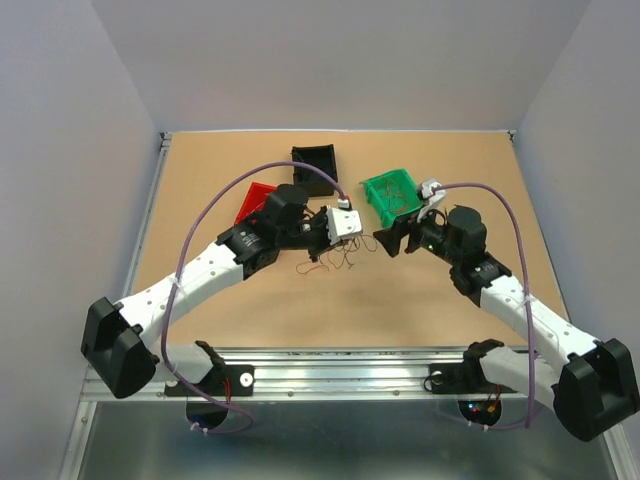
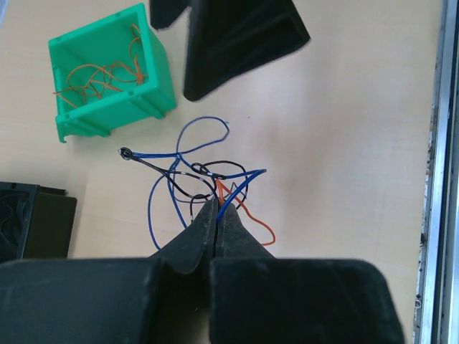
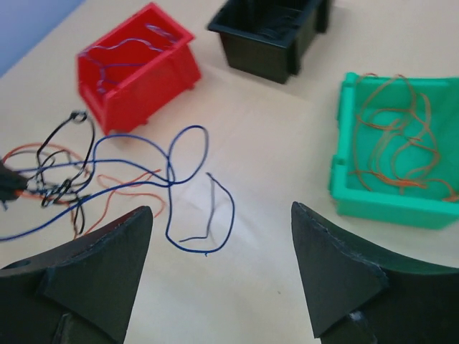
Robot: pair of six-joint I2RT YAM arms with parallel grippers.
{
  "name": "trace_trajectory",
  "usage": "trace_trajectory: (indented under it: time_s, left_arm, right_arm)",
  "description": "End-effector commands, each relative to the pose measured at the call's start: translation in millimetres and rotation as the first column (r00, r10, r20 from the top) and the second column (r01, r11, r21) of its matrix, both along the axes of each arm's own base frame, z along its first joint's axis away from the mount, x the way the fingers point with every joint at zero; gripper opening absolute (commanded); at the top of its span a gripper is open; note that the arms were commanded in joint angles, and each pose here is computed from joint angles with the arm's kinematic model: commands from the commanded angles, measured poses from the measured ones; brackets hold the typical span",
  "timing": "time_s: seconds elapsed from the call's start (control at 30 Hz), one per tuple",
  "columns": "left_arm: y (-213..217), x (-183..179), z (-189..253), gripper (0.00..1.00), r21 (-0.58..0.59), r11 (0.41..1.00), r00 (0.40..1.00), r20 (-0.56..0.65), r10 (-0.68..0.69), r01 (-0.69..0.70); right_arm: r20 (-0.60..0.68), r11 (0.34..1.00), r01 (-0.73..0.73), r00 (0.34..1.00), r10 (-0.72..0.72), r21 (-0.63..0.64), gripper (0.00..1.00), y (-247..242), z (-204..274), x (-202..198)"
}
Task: Untangle the cables
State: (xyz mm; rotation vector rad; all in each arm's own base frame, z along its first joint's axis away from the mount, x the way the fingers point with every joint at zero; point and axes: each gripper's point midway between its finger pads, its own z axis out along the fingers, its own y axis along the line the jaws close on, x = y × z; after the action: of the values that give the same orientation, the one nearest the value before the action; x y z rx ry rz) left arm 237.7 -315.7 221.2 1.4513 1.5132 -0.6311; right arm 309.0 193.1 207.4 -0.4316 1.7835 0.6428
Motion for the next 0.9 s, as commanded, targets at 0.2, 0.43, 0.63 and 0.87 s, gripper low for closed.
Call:
trace_trajectory:
  time_s: [0.2,0.43,0.63,0.87]
  left_arm:
    - [12,-8,41,0.0,-0.13,0.992,1.0,0.017,0.006,-0.003]
    - [14,-12,45,0.0,-0.142,0.99,1.0,0.02,-0.01,0.013]
    - [13,-16,47,0.0,-0.148,0.988,0.999,0.01,-0.033,0.034]
    - [15,-19,51,0.0,-0.159,0.986,0.999,0.011,-0.041,0.042]
  right_arm:
    - [0.189,0.903,-0.428,0.889,0.417,0.021,0.78,50,25,-42]
    - [0.186,0.866,-0.499,0.849,0.495,-0.028,0.8,62,6,-37]
    - [0.148,0.883,-0.467,0.871,0.469,-0.053,0.78,73,-8,-15]
    - [0.125,0.894,-0.446,0.885,0.448,-0.047,0.47,82,-18,7]
